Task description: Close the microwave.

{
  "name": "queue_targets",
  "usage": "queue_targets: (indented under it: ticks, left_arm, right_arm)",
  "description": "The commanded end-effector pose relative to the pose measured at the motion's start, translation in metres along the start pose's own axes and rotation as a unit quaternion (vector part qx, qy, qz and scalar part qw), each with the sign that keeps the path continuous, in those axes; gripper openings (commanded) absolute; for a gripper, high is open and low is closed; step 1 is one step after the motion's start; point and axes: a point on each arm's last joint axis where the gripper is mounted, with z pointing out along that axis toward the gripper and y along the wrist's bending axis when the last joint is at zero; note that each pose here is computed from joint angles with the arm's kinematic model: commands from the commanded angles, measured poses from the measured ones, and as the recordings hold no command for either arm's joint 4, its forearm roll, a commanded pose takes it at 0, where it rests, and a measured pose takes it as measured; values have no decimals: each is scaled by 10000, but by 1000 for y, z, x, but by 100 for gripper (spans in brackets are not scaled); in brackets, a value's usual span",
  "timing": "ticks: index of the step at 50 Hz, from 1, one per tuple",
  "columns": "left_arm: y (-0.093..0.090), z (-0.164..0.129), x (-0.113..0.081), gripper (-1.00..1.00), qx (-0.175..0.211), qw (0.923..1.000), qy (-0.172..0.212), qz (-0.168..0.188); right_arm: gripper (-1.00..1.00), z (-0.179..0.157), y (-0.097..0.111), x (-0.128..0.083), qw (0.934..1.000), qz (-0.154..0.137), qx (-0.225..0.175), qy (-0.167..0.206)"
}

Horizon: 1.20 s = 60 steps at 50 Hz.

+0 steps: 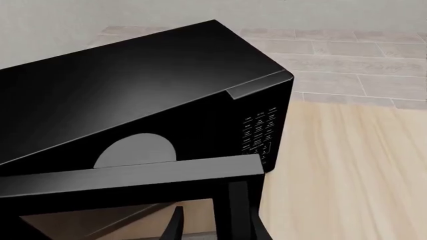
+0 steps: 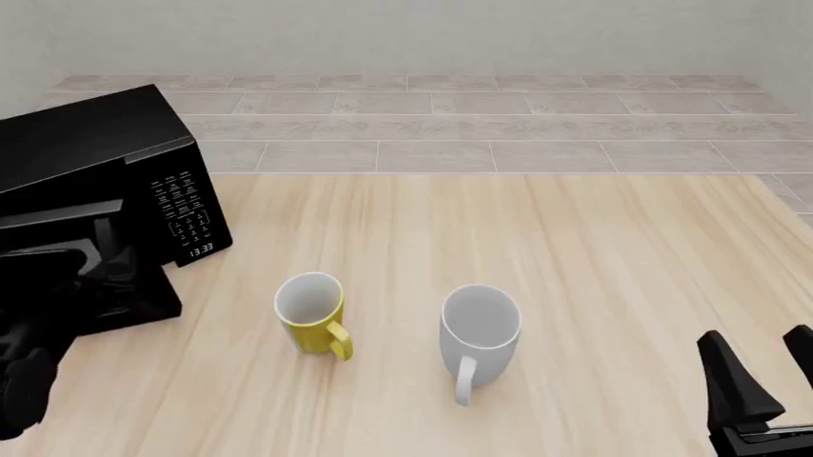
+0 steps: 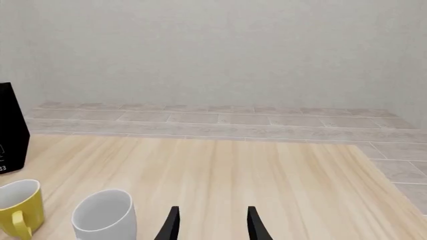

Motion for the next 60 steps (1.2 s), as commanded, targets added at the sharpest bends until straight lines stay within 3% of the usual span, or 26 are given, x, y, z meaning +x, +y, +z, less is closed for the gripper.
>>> queue_targets:
  ticks: [1,60]
  left_arm:
    - [2,21,-2,100,-89,9999,69,-69]
    - [5,40,-8,100,-115,9997,201,-114]
  right_arm:
    - [100,0,0,0,10000,2,-3,-11]
    - [100,0,0,-1,10000,-51,1,-47]
